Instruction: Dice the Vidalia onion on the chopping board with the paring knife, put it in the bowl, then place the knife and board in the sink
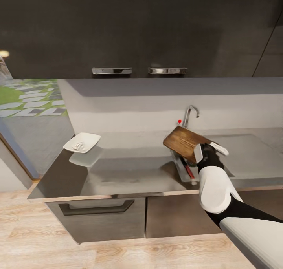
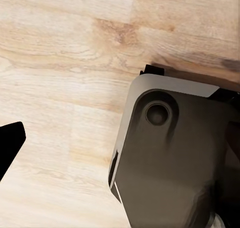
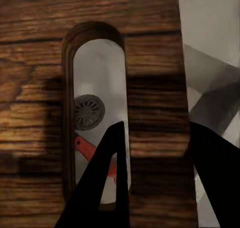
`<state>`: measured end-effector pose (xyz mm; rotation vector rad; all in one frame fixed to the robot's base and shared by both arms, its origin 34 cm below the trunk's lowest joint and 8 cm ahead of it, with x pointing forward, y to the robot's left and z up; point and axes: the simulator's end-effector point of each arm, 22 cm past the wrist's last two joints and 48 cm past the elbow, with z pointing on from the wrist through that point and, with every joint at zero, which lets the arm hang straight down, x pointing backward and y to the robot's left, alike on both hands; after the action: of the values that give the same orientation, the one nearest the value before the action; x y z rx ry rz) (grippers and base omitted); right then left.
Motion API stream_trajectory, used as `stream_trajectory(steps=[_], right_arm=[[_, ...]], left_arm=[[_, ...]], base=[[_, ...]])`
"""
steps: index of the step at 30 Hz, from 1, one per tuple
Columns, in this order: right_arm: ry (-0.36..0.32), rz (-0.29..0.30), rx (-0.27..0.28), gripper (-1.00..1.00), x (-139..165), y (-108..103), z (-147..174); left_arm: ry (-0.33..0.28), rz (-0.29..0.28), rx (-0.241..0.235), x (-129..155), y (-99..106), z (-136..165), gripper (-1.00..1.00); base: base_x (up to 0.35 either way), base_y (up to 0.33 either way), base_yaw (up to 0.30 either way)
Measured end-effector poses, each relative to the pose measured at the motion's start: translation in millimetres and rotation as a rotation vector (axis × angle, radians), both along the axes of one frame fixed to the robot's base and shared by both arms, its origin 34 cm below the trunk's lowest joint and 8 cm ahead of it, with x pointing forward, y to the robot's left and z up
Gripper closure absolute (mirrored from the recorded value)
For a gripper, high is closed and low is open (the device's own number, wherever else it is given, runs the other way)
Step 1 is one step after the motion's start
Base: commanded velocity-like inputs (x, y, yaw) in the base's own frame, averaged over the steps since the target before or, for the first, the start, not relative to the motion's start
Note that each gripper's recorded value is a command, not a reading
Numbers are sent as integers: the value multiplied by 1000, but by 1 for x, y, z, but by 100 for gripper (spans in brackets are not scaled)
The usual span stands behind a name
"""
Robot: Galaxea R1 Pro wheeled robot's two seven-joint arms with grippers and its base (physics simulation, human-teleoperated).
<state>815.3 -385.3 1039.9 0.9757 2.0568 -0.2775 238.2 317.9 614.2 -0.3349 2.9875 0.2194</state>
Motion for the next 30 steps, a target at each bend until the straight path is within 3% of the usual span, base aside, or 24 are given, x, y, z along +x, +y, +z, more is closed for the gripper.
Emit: stream_trajectory(steps=[3, 5, 6, 8, 12, 15, 22, 24, 27, 30], right_arm=[[29, -74, 31, 100, -13, -4, -7], [53, -161, 53, 100, -26, -9, -14], [52, -241, 72, 100, -36, -12, -18], [55, -345, 73, 100, -50, -16, -23], [117, -499, 65, 100, -82, -9, -43], [158, -574, 80, 100, -98, -5, -48], [186, -616, 75, 100, -107, -3, -45], [184, -622, 102, 100, -106, 0, -46], [160, -625, 191, 100, -92, 14, -37], [134, -604, 181, 100, -81, 16, -25]], left_arm=[[0, 0, 0, 0, 0, 0, -100], [0, 0, 0, 0, 0, 0, -100], [0, 0, 0, 0, 0, 0, -100], [0, 0, 0, 0, 0, 0, -100], [0, 0, 0, 0, 0, 0, -100], [0, 0, 0, 0, 0, 0, -100], [0, 0, 0, 0, 0, 0, -100], [0, 0, 0, 0, 0, 0, -100], [-1, 0, 0, 0, 0, 0, -100], [-1, 0, 0, 0, 0, 0, -100]], base=[[0, -9, 0], [0, -3, 0], [0, -1, 0], [0, 0, 0], [0, 0, 0], [0, 0, 0], [17, -81, 0], [85, -85, 0], [139, -21, 0], [170, 72, 0]])
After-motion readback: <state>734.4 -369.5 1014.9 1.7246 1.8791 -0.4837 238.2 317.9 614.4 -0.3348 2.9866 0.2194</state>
